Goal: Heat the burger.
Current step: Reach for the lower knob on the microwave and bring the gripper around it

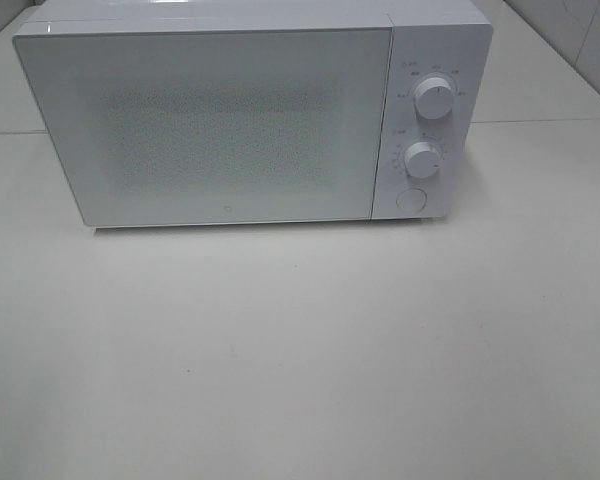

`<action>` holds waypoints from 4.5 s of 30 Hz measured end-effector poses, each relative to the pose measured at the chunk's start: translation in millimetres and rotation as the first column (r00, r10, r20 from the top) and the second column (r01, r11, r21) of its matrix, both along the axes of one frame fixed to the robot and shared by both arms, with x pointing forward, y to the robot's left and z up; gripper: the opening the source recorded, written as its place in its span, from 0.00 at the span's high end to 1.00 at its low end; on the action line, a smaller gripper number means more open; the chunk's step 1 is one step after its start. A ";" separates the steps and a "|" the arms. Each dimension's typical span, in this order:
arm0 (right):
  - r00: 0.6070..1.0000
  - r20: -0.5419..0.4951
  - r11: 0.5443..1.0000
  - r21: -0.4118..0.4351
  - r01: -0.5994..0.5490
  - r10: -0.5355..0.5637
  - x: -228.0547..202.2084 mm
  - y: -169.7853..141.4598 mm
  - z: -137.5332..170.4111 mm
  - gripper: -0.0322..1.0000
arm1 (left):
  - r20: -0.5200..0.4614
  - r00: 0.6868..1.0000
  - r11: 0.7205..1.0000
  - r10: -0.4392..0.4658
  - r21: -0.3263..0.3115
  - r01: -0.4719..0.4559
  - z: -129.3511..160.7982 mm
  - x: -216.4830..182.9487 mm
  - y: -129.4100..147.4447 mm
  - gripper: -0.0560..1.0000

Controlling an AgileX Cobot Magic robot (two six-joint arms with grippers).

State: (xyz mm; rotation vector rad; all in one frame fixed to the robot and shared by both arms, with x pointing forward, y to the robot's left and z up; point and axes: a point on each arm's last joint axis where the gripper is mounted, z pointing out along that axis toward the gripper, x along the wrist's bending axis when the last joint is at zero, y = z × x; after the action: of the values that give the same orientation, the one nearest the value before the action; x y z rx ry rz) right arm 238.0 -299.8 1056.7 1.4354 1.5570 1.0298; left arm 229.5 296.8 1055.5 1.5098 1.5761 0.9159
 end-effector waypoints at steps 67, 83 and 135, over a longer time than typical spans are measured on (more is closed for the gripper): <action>0.938 0.345 0.998 -0.063 -0.019 0.040 95.0 8.7 2.0 0.23 | 0.000 1.000 1.000 0.001 0.001 -0.001 0.0 0.0 0.1 0.01; 0.932 0.357 0.998 -0.042 -0.052 0.063 155.3 16.7 -39.3 0.21 | 0.000 1.000 1.000 0.001 0.001 -0.001 0.0 0.0 0.1 0.01; 0.951 0.284 0.993 -0.050 -0.109 0.119 284.8 130.7 -153.0 0.22 | 0.000 1.000 1.000 0.001 0.001 -0.001 0.0 0.0 0.1 0.01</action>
State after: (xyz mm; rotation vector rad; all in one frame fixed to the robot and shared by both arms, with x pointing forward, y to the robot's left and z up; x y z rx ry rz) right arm 522.8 -169.1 903.7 1.1258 1.4492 1.2155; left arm 229.5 296.9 1055.5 1.5100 1.5764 0.9170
